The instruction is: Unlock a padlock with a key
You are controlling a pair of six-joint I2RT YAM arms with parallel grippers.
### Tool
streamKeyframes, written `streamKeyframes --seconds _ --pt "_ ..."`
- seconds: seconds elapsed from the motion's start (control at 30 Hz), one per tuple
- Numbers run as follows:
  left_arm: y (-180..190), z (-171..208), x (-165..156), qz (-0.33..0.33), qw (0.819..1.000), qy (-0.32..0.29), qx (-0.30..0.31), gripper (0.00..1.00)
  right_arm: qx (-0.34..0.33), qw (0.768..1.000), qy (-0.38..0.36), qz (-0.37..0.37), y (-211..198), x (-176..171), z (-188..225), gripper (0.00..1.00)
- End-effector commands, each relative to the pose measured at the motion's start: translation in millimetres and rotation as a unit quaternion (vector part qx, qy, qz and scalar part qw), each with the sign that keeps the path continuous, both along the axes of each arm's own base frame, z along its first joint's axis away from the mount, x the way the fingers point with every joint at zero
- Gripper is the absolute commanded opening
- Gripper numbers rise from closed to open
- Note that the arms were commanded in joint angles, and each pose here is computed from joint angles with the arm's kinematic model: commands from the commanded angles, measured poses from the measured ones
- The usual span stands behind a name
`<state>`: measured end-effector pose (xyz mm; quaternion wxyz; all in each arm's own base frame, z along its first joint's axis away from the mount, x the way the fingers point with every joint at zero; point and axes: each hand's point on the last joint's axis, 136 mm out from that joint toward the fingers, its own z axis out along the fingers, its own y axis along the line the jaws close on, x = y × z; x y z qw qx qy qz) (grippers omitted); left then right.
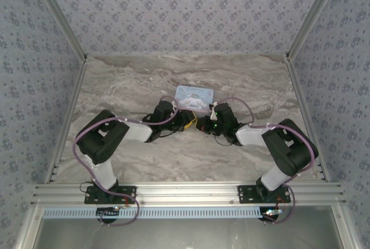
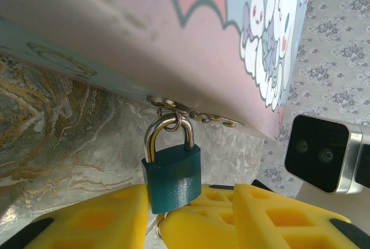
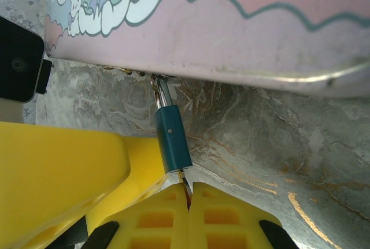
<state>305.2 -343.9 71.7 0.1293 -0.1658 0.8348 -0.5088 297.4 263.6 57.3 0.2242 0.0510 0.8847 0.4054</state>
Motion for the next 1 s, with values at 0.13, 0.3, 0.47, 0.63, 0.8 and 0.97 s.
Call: streamKeyframes --seconds 0.13,0.3,0.47,0.63,0.8,0.97 --pt "9 -29 -8 0.017 0.998 0.049 0.033 0.48 0.006 1.0 0.003 0.001 4 2 -1 0.0" --pt "11 -33 -8 0.023 0.997 0.058 0.037 0.5 0.005 1.0 0.005 0.001 4 2 -2 0.0" --pt "16 -38 -9 0.03 0.996 0.067 0.046 0.57 0.005 1.0 0.006 0.001 4 2 -3 0.0" --pt "19 -37 -9 0.033 0.996 0.068 0.049 0.62 0.007 1.0 0.007 0.002 6 3 -3 0.0" --pt "13 -34 -7 0.025 0.997 0.068 0.041 0.57 0.008 1.0 0.007 0.002 6 4 -3 0.0" --pt "10 -36 -5 0.027 0.997 0.07 0.031 0.49 0.01 1.0 0.006 0.002 7 5 -1 0.0"
